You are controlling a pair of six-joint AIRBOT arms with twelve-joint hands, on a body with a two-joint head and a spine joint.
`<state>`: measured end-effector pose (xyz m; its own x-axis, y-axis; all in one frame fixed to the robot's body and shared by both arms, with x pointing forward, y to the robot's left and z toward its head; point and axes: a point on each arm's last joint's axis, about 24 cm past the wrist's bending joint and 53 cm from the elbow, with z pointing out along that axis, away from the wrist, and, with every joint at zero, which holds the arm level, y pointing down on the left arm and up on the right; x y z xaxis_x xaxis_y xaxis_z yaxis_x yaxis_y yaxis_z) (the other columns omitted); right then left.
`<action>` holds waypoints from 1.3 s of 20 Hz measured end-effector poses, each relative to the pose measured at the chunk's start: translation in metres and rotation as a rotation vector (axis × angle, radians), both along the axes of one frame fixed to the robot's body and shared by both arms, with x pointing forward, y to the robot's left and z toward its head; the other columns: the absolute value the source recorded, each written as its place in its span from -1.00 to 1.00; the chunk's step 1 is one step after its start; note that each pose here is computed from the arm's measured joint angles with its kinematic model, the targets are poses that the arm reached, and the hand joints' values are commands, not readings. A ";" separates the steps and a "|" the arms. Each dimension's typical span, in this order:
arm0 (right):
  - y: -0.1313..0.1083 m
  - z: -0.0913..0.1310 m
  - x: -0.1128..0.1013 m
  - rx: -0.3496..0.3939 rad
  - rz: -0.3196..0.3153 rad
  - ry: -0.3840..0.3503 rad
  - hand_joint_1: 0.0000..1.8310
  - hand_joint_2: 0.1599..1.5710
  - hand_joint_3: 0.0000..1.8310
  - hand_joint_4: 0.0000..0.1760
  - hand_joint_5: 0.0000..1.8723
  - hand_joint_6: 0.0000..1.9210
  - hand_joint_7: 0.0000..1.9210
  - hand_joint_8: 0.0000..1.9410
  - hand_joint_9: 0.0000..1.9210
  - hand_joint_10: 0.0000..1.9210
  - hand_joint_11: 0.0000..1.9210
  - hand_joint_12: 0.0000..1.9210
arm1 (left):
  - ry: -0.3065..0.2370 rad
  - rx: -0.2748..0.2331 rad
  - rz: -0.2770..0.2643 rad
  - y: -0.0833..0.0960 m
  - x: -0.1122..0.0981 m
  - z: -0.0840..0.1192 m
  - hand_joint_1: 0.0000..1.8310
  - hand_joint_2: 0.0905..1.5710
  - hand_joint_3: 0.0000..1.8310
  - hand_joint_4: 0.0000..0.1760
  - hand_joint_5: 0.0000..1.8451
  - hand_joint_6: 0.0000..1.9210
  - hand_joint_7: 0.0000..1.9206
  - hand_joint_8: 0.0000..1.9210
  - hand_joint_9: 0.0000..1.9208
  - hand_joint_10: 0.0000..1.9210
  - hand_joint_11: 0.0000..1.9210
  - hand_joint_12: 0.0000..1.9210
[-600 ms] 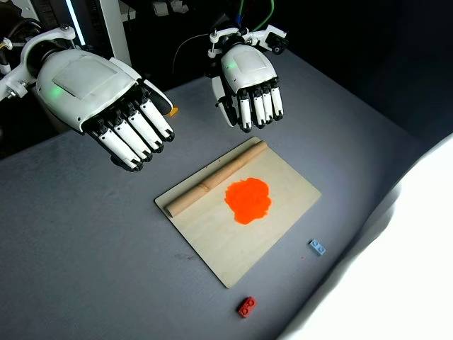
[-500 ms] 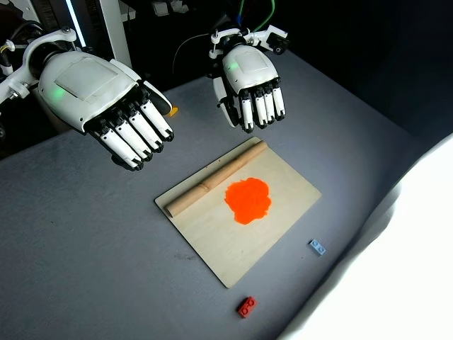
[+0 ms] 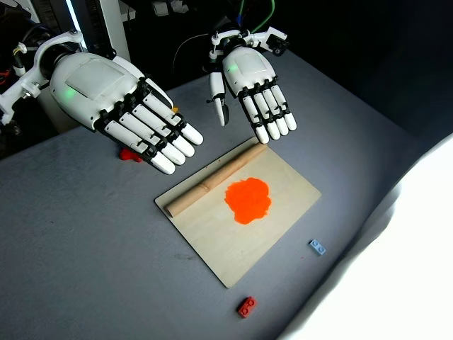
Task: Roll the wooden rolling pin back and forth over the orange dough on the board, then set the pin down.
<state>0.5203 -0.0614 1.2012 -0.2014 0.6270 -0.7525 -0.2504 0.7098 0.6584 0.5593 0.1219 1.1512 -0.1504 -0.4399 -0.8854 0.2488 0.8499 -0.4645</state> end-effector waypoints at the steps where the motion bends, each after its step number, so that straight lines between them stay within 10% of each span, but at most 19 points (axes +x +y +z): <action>1: -0.001 -0.003 0.001 -0.002 -0.007 0.007 -1.00 0.96 -1.00 -1.00 -0.85 -1.00 -0.88 -1.00 -0.91 -1.00 -1.00 -0.77 | 0.018 -0.008 0.003 0.002 0.001 -0.005 -1.00 0.84 -0.95 -1.00 -1.00 -1.00 -1.00 -1.00 -1.00 -1.00 -1.00 -1.00; 26: 0.033 -0.061 0.024 0.099 0.004 0.041 -1.00 0.90 -0.99 -1.00 -0.84 -1.00 -0.84 -1.00 -0.91 -1.00 -1.00 -0.71 | 0.109 -0.118 0.038 0.006 0.017 -0.053 -1.00 0.88 -0.96 -1.00 -1.00 -1.00 -1.00 -1.00 -1.00 -1.00 -1.00 -1.00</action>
<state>0.5444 -0.0286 1.1404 -0.2336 0.6968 -0.6782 -0.2248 0.6399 0.7349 0.5760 0.1282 1.0980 -0.2237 -0.5467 -0.8069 0.1607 0.7958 -0.5838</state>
